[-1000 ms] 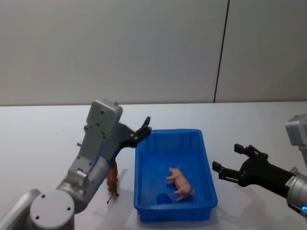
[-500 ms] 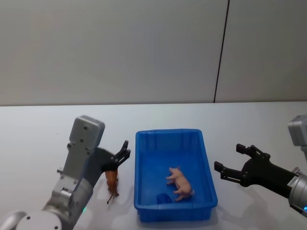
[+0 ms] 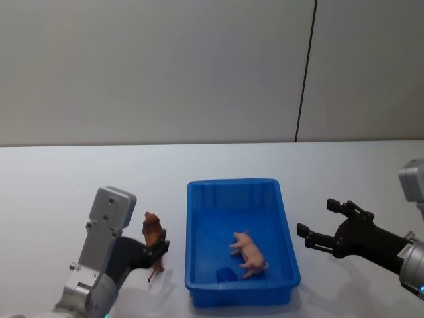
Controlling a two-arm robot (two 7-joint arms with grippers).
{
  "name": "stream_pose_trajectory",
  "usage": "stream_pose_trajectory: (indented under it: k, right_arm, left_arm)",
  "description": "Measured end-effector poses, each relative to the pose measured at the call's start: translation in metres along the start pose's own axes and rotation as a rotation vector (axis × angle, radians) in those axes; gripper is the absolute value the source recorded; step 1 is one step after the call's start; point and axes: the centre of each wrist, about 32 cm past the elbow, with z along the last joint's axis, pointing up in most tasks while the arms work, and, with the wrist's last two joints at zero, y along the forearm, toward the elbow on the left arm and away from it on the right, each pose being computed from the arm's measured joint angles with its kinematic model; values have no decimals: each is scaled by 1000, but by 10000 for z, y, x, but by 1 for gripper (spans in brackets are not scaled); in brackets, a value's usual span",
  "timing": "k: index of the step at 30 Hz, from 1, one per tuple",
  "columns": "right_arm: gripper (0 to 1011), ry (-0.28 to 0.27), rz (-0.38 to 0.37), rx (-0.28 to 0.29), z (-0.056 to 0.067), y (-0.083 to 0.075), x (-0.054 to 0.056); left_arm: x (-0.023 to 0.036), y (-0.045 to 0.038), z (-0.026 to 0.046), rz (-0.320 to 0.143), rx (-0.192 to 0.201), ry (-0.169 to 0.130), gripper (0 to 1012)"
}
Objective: Pick up the two dolls from the table and place them into the box.
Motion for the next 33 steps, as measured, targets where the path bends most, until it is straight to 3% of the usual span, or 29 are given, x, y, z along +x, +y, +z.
stream_pose_trajectory:
  k: [12, 33]
  right_arm:
    - [1001, 0, 0, -1, -1, -3, 1]
    - [1001, 0, 0, -1, -2, -3, 1]
  left_arm:
    - [41, -60, -153, -41, 63, 2, 1001]
    - [83, -271, -319, -63, 110, 1, 1001]
